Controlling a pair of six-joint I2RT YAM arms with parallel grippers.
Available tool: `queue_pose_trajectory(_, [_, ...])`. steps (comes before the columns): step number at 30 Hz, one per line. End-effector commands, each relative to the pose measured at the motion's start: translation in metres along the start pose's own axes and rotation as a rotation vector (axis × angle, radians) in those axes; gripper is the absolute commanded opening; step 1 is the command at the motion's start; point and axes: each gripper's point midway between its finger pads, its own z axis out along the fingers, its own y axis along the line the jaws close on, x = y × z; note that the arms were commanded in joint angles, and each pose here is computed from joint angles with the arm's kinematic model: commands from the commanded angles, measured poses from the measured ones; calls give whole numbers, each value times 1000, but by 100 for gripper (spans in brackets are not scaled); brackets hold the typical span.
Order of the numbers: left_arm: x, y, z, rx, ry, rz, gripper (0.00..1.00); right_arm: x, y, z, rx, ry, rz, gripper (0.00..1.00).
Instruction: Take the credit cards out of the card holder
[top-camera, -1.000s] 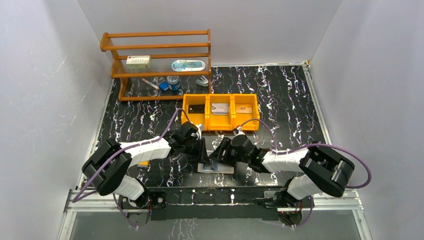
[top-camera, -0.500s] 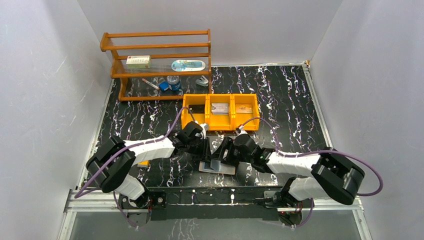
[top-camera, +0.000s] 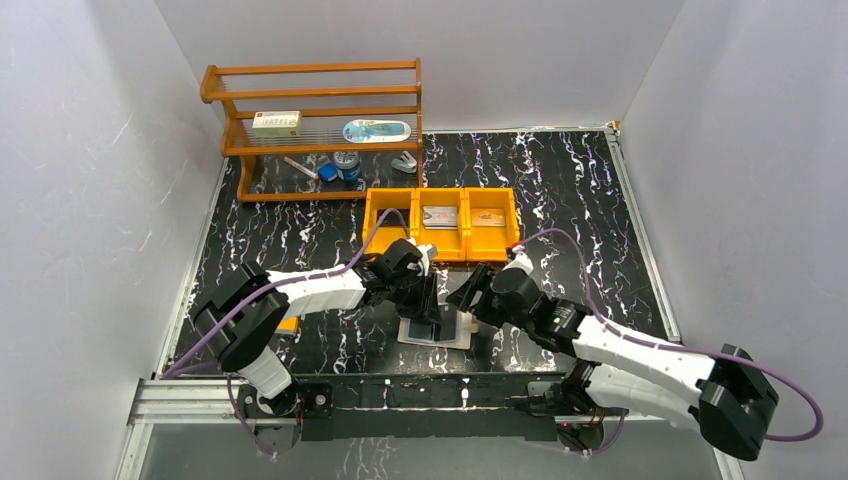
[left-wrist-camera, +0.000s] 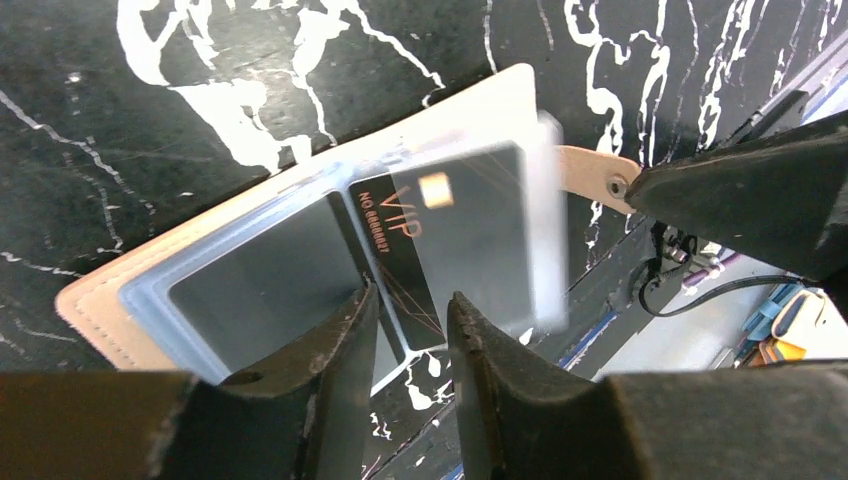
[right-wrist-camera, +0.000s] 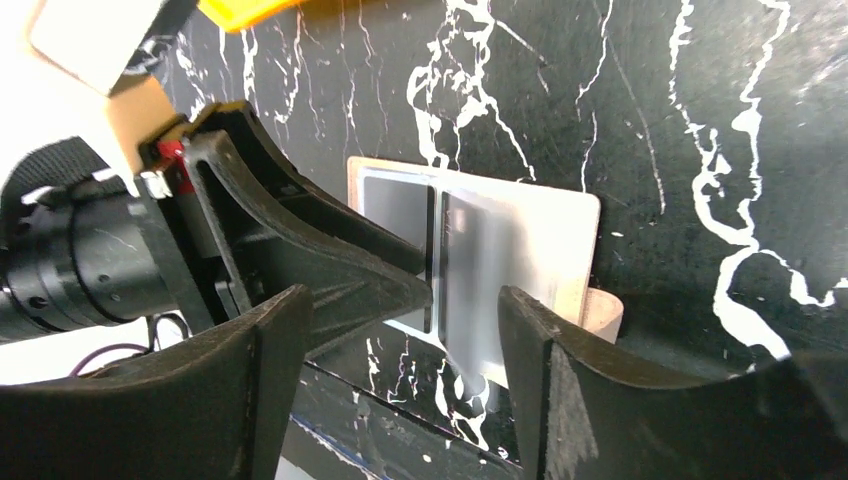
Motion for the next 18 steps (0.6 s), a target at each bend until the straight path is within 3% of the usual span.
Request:
queue_pose_trajectory(1, [-2, -15, -6, 40, 9, 64, 33, -24, 0, -12, 15, -111, 12, 73])
queue_pose_trajectory(9, [2, 17, -28, -123, -69, 26, 42, -8, 14, 0, -40, -20, -44, 47])
queue_pose_trajectory(18, [-5, -5, -31, -19, -102, 15, 49, 13, -3, 26, 75, 96, -96, 45])
